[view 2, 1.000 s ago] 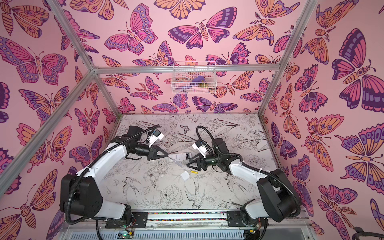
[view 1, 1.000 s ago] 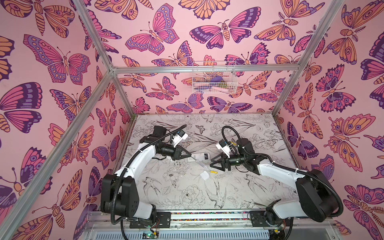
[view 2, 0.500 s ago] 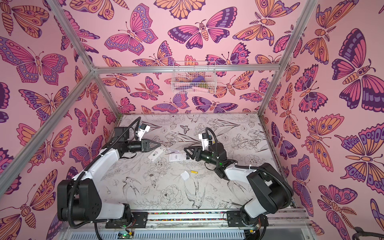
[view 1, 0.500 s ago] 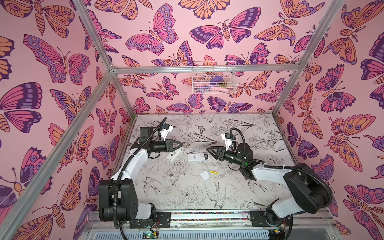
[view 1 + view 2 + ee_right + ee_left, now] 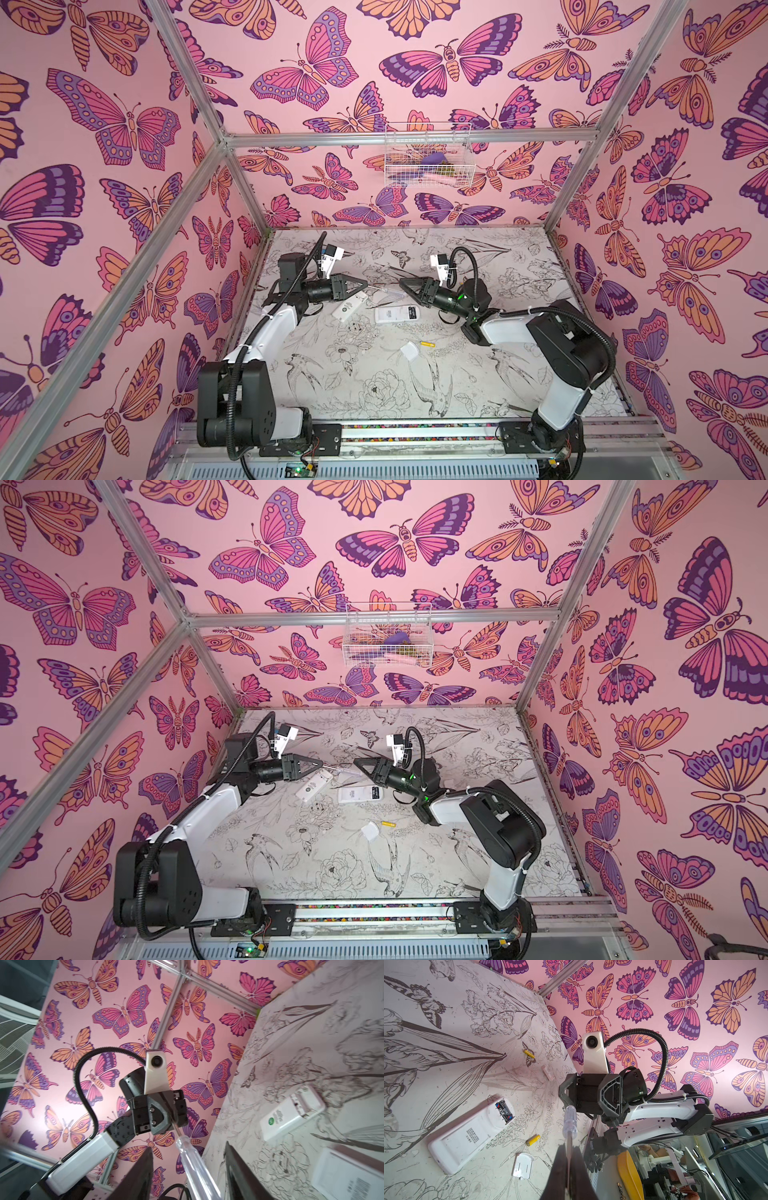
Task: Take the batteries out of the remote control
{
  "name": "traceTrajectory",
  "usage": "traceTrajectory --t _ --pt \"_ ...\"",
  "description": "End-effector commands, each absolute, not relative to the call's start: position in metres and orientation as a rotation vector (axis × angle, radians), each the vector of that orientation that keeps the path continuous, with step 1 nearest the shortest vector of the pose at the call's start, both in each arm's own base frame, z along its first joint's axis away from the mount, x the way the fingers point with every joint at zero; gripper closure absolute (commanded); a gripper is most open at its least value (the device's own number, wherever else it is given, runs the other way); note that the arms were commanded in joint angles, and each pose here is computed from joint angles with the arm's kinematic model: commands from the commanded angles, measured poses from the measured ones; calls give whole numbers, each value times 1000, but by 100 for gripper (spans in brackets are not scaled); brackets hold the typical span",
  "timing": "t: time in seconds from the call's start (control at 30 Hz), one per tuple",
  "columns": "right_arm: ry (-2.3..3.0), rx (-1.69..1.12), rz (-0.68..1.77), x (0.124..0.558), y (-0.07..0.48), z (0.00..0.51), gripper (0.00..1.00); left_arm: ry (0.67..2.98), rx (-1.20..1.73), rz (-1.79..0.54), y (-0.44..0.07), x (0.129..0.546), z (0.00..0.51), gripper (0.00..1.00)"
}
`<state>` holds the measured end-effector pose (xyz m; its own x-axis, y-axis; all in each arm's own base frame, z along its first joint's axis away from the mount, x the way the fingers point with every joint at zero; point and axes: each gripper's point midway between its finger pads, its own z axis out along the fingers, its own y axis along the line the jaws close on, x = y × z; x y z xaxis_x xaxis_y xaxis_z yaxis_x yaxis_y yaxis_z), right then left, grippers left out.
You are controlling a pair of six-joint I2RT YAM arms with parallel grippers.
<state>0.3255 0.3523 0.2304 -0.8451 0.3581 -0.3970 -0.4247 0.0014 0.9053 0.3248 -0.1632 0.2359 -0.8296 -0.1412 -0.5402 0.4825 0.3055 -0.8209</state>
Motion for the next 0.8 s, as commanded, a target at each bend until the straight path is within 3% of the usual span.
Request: traceTrajectory --t 0.0,0.23,0.5,0.77 --pt "1663 -172 2029 311 363 256 46 2014 312 -1606 -167 326 242 100" --pt "1652 -218 2068 310 372 264 50 1989 316 -1670 -174 330 254 100" --pt "1669 -170 2031 320 367 252 43 1958 329 -1715 -174 328 268 100" --pt "1633 -241 2065 312 382 266 44 1991 170 -1692 -169 345 261 100"
